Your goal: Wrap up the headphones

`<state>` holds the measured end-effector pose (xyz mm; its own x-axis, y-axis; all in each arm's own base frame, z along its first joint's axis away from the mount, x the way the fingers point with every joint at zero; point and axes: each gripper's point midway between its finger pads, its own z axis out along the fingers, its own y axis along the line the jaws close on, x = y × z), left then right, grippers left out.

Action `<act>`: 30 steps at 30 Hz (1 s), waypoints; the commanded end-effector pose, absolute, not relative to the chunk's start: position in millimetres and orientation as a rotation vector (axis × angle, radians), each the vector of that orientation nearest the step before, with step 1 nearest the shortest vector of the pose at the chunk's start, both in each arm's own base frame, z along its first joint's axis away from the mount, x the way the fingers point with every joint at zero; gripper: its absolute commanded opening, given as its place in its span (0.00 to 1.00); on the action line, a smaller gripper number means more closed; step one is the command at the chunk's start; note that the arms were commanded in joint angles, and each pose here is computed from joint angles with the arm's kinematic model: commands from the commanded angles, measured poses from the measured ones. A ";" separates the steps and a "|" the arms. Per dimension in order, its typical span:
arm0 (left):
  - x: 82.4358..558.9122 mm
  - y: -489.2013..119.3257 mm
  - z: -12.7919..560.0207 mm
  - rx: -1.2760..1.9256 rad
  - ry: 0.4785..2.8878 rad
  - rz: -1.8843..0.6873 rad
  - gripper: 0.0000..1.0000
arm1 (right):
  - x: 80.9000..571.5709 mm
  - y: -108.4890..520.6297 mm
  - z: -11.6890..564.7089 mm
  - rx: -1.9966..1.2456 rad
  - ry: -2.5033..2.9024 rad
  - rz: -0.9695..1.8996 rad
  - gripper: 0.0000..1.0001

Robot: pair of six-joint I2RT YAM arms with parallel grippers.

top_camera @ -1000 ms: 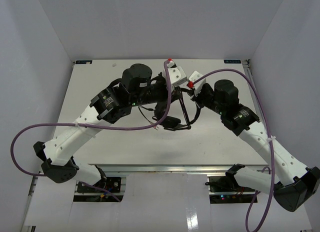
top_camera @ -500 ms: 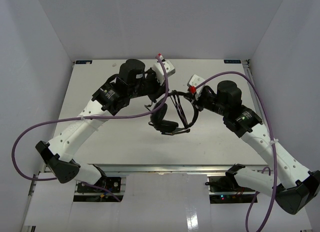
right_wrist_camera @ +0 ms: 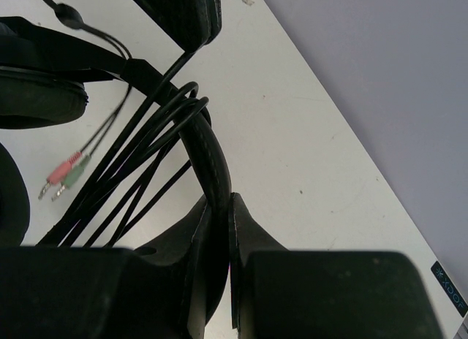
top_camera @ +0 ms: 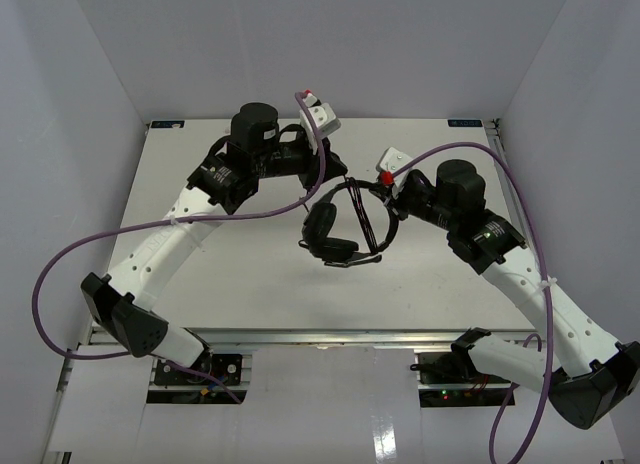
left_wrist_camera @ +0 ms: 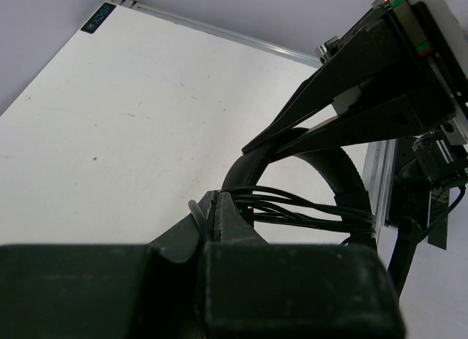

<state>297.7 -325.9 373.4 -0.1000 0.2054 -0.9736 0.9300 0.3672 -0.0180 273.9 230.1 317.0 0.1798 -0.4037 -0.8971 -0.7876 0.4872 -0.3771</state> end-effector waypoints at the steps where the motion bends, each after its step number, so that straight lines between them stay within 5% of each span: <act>1: 330.1 -312.7 420.8 0.959 1.391 -0.754 0.00 | 243.8 246.1 316.9 -1.204 1.391 0.520 0.08; 14: 357.7 -320.6 385.9 0.933 1.440 -0.835 0.00 | 231.0 251.1 330.2 -1.214 1.361 0.593 0.08; 22: 357.9 -278.1 348.8 0.794 1.496 -0.950 0.30 | 216.2 255.2 342.0 -1.242 1.334 0.671 0.08; 30: 335.4 -264.8 315.4 0.781 1.487 -1.137 0.38 | 211.3 257.4 347.9 -1.247 1.324 0.705 0.08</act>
